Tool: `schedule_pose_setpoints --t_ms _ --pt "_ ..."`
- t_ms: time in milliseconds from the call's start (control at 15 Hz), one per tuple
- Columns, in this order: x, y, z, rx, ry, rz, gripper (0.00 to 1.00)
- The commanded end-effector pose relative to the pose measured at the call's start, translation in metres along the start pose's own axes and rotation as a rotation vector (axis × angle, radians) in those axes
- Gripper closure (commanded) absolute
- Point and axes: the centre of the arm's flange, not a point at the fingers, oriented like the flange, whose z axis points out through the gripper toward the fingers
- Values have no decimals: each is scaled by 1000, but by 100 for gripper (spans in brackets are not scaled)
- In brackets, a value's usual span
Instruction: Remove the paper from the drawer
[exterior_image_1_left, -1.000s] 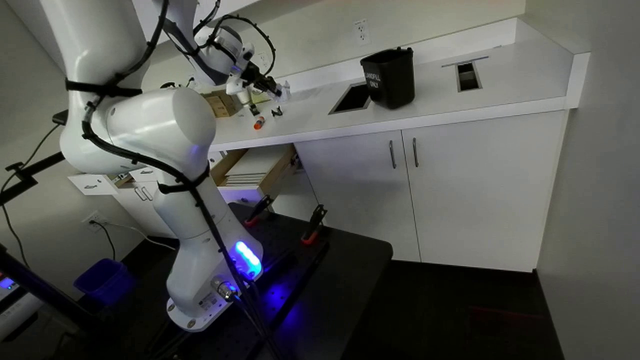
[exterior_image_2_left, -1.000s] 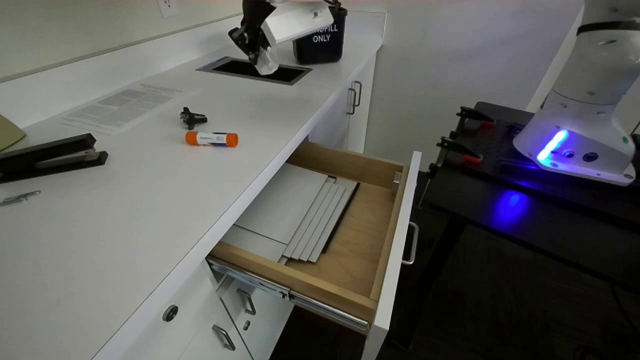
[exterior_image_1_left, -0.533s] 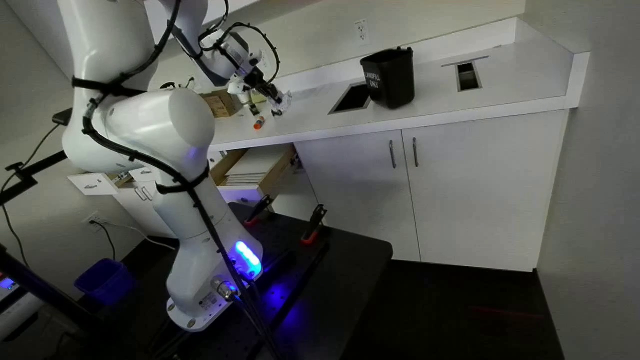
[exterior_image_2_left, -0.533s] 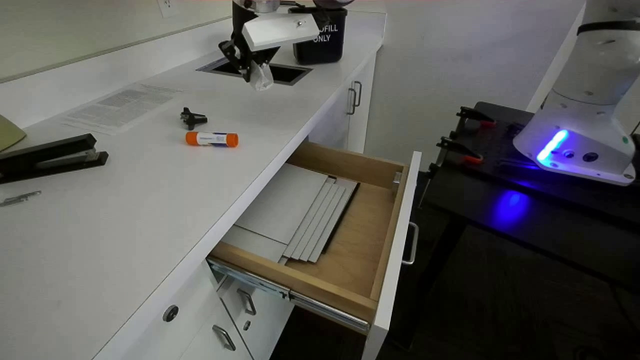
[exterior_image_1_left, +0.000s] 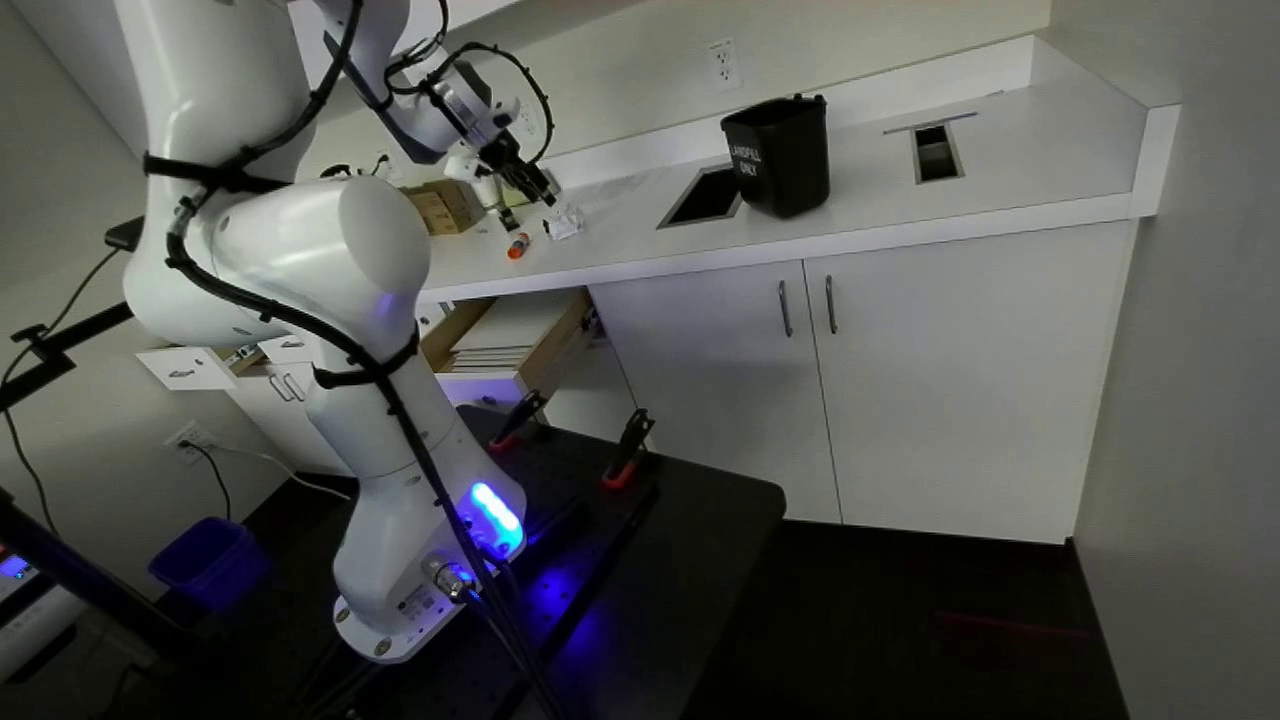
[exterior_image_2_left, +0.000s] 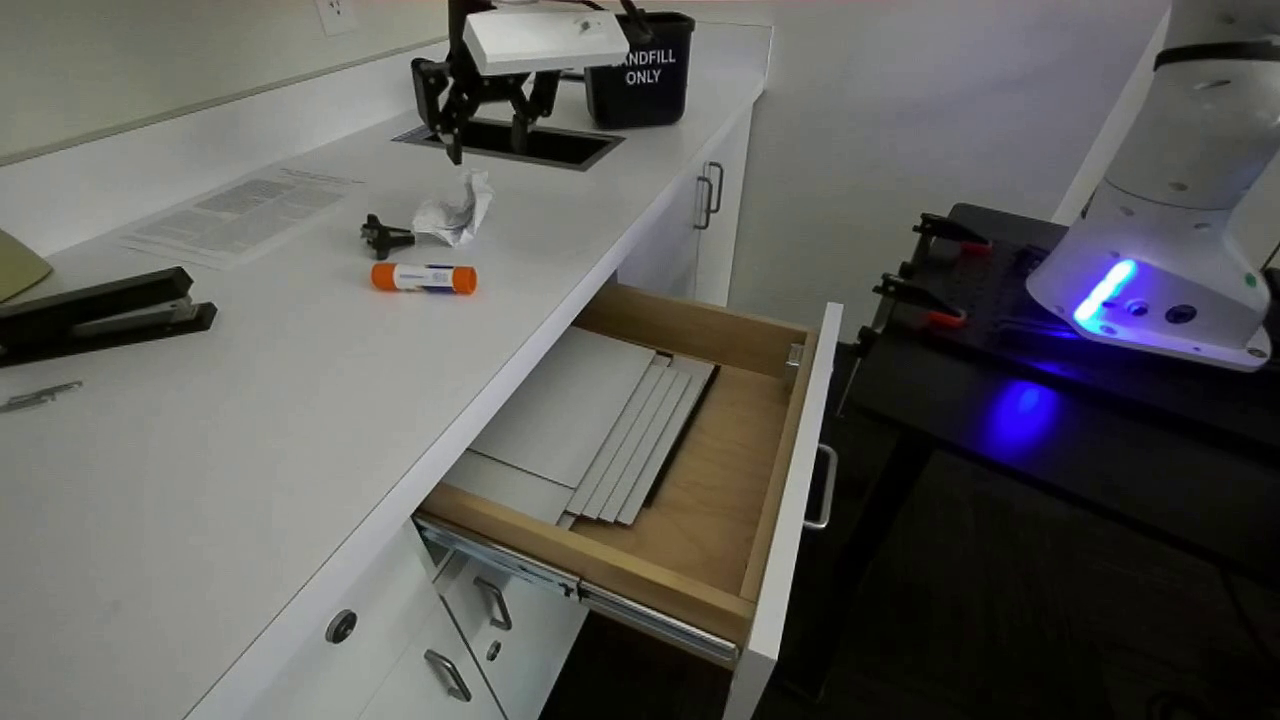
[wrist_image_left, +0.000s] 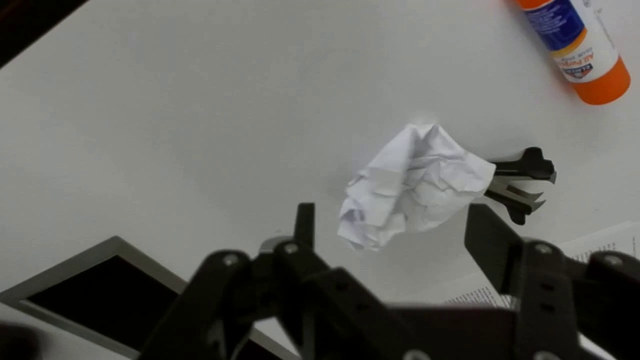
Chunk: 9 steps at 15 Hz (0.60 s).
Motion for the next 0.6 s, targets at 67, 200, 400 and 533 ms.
schedule_pose_setpoints --t_ms 67,200,400,533 --pt "-1 -6 -13 13 8 -15 0" --pt "-4 -8 -14 17 14 -24 0" --pt "-12 -11 -18 21 21 -40 0" --pt "-12 -14 -8 15 5 -26 0"
